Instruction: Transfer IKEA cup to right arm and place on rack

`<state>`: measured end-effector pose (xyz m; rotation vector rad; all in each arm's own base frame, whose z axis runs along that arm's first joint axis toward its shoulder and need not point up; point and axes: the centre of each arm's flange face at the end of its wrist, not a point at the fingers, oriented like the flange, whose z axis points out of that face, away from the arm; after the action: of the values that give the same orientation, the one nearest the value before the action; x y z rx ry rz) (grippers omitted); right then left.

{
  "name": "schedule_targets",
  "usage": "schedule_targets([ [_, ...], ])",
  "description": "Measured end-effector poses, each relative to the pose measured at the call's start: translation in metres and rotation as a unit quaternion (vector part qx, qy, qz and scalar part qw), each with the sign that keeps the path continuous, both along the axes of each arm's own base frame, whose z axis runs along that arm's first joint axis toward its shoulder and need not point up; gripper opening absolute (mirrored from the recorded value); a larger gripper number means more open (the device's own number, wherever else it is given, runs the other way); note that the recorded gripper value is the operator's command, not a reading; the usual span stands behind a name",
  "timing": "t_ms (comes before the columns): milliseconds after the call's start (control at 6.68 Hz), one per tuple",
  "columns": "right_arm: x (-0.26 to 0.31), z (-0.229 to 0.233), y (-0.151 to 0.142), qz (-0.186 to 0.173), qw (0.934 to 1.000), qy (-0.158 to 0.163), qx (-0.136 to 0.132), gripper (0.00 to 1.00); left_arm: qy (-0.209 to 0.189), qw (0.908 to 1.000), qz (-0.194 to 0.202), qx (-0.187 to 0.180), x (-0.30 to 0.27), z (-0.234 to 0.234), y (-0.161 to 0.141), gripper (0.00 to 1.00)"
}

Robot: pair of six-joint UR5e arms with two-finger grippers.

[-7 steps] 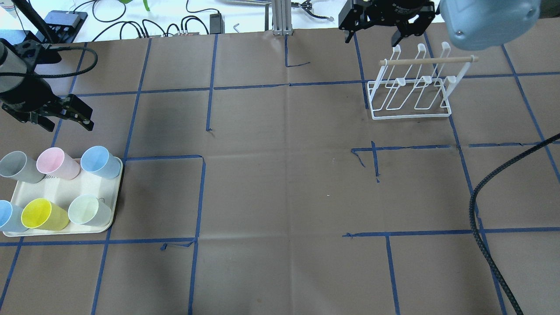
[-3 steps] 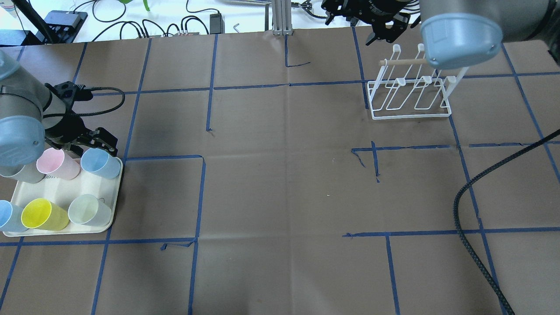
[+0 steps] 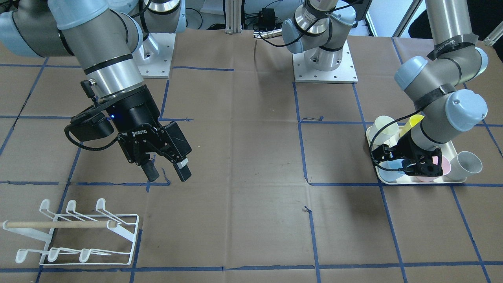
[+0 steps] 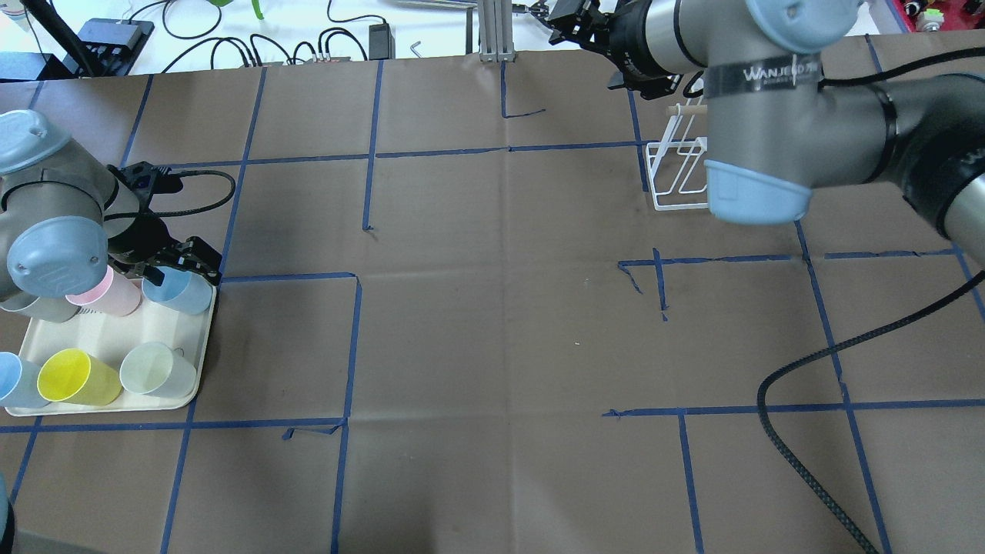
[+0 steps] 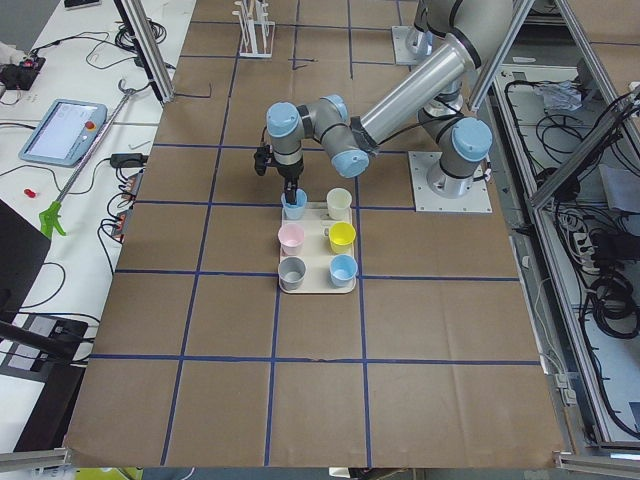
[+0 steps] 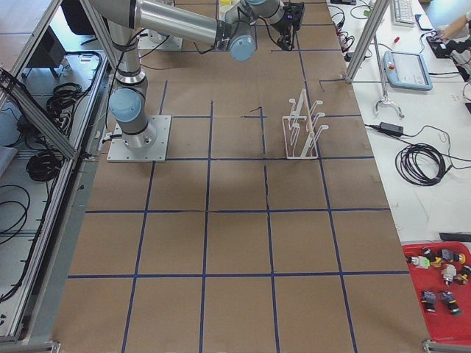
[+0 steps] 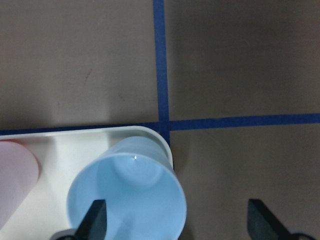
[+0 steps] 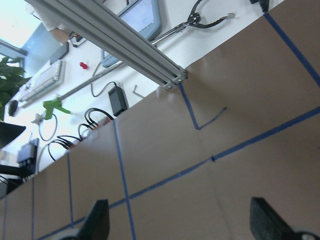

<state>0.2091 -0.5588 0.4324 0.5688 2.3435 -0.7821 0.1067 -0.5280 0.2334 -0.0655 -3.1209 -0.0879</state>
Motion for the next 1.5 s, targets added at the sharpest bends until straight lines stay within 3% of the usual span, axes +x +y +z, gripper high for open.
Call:
schedule_targets([
  [150, 0.003, -0.007, 0.015, -0.020, 0.9976, -0.054, -0.037, 1.00, 0.000, 1.0000, 0.000, 0.001, 0.000, -0.001, 0.000, 0.47],
  [300, 0.003, -0.018, 0.033, -0.044, 0.9918, -0.105, -0.059, 1.00, -0.001, 1.0000, -0.003, 0.001, 0.001, -0.001, -0.001, 0.18],
  [449, 0.003, -0.028, 0.048, -0.069, 0.9829, -0.158, -0.064, 1.00, -0.001, 1.0000, -0.005, 0.000, 0.001, 0.000, -0.001, 0.04],
  [599, 0.005, -0.037, 0.057, -0.081, 0.9745, -0.202, -0.053, 1.00, -0.001, 1.0000, -0.004, 0.001, 0.002, 0.001, 0.000, 0.00],
  [1048, 0.008, -0.042, 0.064, -0.092, 0.9618, -0.256, -0.030, 1.00, 0.004, 0.9997, 0.021, 0.008, 0.028, 0.009, 0.009, 0.00],
  [1498, 0.008, -0.045, 0.077, -0.092, 0.9540, -0.281, -0.053, 1.00, -0.008, 0.9996, 0.015, -0.025, 0.021, 0.089, -0.002, 0.00],
])
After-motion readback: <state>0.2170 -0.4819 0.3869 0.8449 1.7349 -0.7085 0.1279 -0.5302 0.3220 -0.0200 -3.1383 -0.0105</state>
